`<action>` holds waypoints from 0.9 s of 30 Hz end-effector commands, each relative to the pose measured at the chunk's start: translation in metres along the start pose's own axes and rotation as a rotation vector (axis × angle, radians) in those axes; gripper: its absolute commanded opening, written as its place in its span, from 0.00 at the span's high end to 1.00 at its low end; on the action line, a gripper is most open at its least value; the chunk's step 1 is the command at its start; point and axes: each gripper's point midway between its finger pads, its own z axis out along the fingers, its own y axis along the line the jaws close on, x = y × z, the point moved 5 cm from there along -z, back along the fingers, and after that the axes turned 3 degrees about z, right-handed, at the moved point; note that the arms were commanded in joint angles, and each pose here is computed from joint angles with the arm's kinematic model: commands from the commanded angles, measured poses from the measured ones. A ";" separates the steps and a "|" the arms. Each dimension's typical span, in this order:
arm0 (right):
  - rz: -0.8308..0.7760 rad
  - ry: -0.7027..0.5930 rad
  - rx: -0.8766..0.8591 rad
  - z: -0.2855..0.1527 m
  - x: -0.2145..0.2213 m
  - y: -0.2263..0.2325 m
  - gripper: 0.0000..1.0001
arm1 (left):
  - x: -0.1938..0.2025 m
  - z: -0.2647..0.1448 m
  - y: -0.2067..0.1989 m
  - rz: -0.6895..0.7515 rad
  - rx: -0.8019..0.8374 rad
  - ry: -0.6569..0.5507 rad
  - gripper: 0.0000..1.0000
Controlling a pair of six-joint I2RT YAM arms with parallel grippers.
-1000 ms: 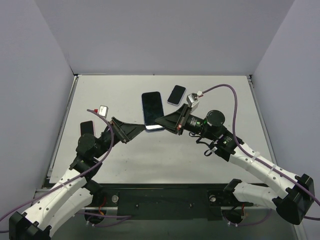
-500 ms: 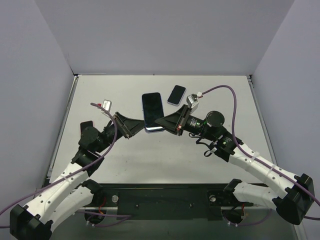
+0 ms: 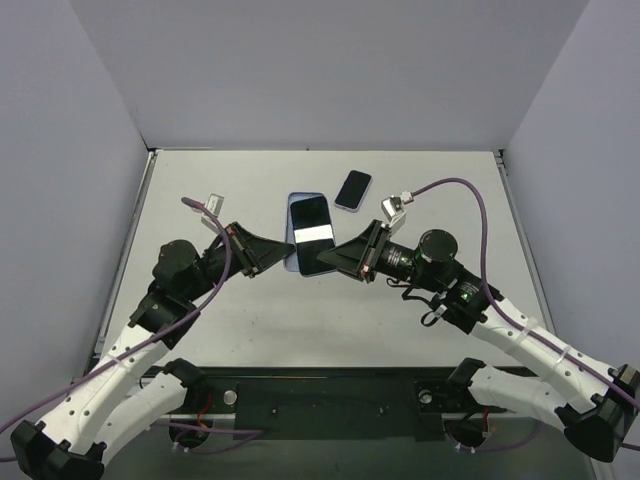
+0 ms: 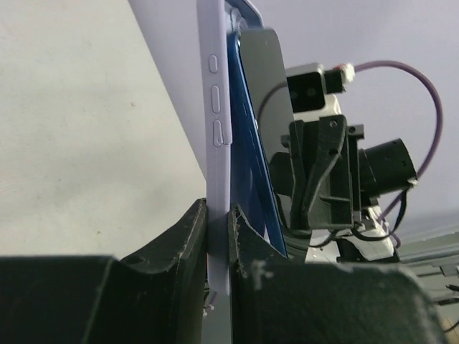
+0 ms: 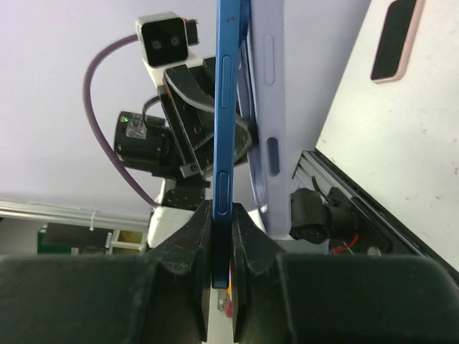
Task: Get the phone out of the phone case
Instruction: Remove the phone case from the phone, then place the phone at the center of the board.
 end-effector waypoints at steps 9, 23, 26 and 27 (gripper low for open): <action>-0.286 -0.150 0.236 -0.050 -0.010 -0.013 1.00 | -0.040 -0.042 0.038 0.028 -0.461 -0.298 1.00; -0.258 -0.368 0.975 -0.097 -0.212 -0.170 1.00 | 0.022 -0.029 0.074 -0.132 -0.267 -0.093 1.00; -0.283 -0.267 1.065 -0.095 -0.249 -0.198 1.00 | 0.033 -0.030 0.070 -0.166 -0.195 -0.060 1.00; -0.277 -0.229 1.064 -0.086 -0.266 -0.210 1.00 | 0.035 -0.030 0.070 -0.165 -0.188 -0.053 1.00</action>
